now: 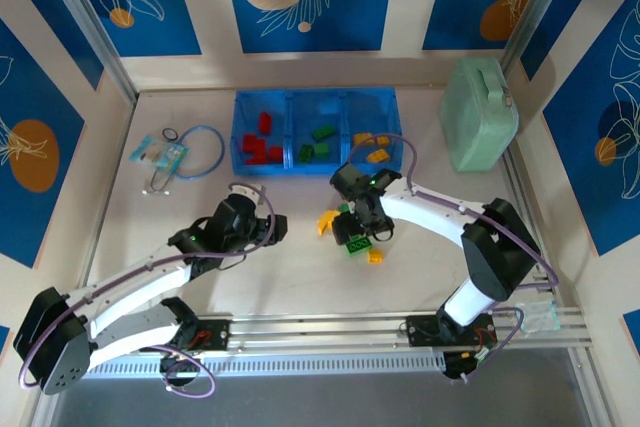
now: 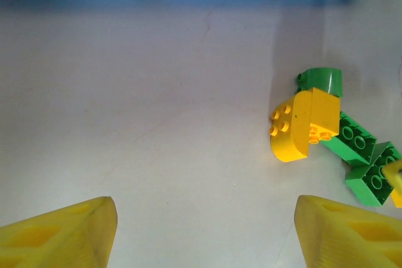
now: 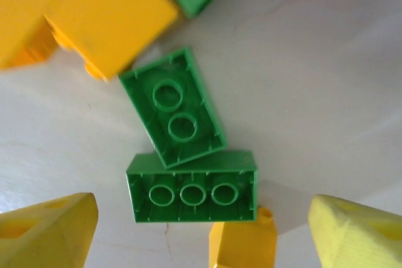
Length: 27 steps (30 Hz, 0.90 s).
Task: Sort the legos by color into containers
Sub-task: Pick up the lego from the center of the table.
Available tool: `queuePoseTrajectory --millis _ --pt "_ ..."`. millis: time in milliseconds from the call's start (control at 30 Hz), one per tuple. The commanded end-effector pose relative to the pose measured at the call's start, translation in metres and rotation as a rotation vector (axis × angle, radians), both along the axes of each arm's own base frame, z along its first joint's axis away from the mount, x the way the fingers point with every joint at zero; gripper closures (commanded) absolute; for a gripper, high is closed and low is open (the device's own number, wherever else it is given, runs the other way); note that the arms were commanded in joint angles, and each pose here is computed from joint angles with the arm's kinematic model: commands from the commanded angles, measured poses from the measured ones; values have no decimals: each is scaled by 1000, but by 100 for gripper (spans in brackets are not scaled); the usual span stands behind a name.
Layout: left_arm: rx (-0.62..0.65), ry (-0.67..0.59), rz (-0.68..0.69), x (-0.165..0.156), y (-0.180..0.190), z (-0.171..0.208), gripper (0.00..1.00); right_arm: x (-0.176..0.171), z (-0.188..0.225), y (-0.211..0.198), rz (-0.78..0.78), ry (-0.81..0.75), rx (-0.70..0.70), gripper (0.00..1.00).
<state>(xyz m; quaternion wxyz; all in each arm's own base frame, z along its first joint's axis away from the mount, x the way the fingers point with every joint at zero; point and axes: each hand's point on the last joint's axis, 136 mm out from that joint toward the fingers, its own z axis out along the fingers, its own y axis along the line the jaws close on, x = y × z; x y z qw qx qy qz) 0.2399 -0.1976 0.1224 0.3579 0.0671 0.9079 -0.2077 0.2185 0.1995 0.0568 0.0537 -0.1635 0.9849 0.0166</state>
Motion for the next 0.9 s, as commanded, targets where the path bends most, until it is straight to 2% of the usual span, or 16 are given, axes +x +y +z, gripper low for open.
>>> queuePoseTrajectory --millis 0,200,367,433,633,867 --pt "-6 3 -2 1 -7 -1 26 -18 -23 6 -18 75 -3 12" --pt "18 -8 -27 8 -18 4 27 -21 -47 0 -32 82 -104 16" --pt "30 -12 -23 8 -17 3 27 -19 -45 5 -19 53 -123 40" --pt "37 -10 -18 7 -15 1 27 -17 -39 6 -15 39 -120 43" --pt "49 -14 -15 6 -13 -1 27 6 -2 13 -5 -51 -64 44" --pt "53 -12 -42 6 -22 -2 27 77 59 3 -78 -183 70 43"
